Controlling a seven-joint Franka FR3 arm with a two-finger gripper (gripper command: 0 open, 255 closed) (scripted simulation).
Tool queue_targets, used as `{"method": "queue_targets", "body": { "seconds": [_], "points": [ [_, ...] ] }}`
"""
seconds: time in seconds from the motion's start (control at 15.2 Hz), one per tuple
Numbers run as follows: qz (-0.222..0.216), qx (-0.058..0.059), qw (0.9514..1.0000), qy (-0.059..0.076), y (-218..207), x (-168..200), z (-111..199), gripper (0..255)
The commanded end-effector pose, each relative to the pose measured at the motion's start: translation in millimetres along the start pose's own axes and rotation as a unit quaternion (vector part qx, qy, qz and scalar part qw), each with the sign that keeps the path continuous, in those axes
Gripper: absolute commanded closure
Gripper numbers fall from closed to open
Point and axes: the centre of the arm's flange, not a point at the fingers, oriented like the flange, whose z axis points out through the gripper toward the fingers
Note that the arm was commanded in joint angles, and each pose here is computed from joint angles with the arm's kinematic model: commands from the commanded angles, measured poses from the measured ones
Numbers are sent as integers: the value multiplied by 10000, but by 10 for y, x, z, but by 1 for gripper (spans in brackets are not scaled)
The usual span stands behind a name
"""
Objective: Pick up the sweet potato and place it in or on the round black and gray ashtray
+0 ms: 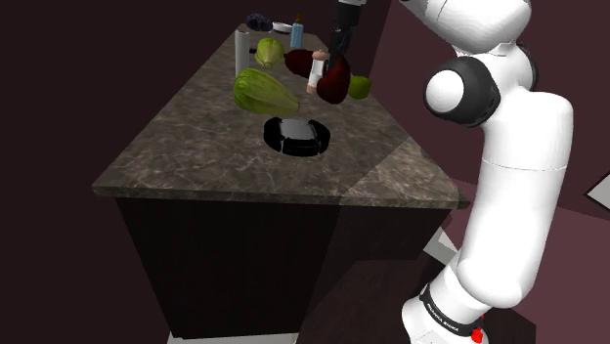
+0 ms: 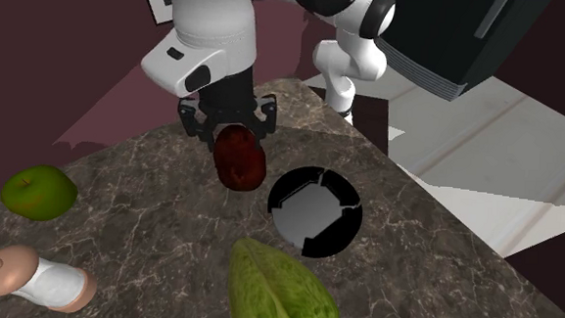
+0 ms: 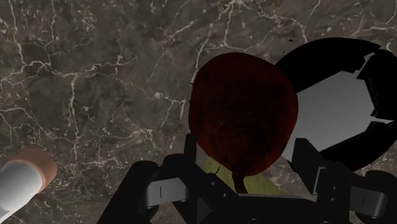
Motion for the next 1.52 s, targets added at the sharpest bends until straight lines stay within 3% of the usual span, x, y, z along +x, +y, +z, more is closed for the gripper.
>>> {"method": "queue_targets", "body": {
  "seconds": [0.0, 0.92, 1.45],
  "points": [
    [-3, -1, 10000, 1, 8, -5, -122, 255],
    [-3, -1, 10000, 1, -1529, 576, -518, 255],
    [-3, -1, 10000, 1, -1535, 565, -96, 255]
  ]
}}
